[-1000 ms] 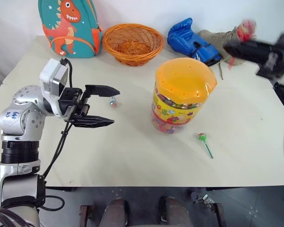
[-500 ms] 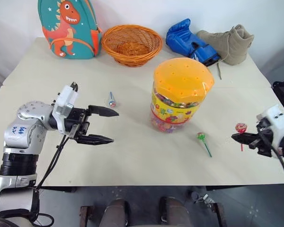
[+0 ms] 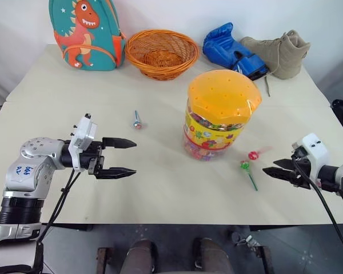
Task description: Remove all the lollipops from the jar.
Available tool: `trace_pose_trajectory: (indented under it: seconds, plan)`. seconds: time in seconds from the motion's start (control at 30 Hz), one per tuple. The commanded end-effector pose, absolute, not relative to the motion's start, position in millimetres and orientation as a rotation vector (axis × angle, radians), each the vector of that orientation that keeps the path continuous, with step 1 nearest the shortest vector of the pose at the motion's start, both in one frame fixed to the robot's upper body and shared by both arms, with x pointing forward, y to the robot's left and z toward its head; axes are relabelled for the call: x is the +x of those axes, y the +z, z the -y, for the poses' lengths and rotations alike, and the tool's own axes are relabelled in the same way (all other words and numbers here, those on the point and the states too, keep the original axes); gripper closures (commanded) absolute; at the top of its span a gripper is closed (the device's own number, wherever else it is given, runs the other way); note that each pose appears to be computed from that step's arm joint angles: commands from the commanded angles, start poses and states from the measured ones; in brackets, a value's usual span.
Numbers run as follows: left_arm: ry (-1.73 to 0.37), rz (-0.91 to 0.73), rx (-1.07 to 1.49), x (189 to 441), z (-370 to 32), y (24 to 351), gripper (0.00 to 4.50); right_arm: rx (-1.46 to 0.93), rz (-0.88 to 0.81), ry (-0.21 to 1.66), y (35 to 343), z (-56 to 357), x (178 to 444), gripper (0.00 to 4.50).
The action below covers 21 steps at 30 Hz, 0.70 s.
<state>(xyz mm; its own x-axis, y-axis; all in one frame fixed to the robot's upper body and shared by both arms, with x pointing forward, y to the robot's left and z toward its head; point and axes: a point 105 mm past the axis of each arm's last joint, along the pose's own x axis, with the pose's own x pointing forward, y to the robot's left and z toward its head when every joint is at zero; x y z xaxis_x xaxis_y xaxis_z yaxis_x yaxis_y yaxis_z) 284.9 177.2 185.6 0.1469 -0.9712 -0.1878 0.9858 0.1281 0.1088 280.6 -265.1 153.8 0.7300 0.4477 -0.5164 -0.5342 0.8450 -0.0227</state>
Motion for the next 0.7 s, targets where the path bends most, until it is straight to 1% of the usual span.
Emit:
trace_pose_trajectory:
  seconds: [0.03, 0.07, 0.17, 0.23, 0.3, 0.37, 0.47, 0.57, 0.7]
  plan:
    - [-1.389, -0.020, 0.228, 286, -184, 195, 0.00, -0.190, -0.391, 0.631, 190, 247, 272, 0.23]
    - [-1.378, -0.014, 0.219, 287, -185, 196, 0.00, -0.193, -0.336, 0.666, 200, 240, 270, 0.03]
    - [-1.353, -0.008, 0.210, 288, -193, 199, 0.00, -0.210, -0.159, 0.777, 226, 221, 263, 0.03]
    - [-1.333, -0.005, 0.209, 289, -201, 201, 0.00, -0.233, -0.098, 0.867, 229, 212, 255, 0.03]
    - [-1.323, -0.005, 0.209, 290, -205, 201, 0.00, -0.248, -0.089, 0.914, 227, 209, 251, 0.03]
    - [-1.292, -0.020, 0.209, 292, -217, 200, 0.00, -0.272, -0.091, 1.002, 219, 205, 246, 0.03]
    - [-1.215, -0.046, 0.192, 292, -244, 198, 0.00, -0.338, -0.124, 1.130, 201, 205, 243, 0.03]
    - [-1.164, -0.033, 0.173, 287, -262, 199, 0.00, -0.369, -0.135, 1.137, 197, 213, 249, 0.03]
    - [-1.140, -0.021, 0.152, 281, -271, 199, 0.00, -0.381, -0.128, 1.127, 196, 219, 255, 0.03]
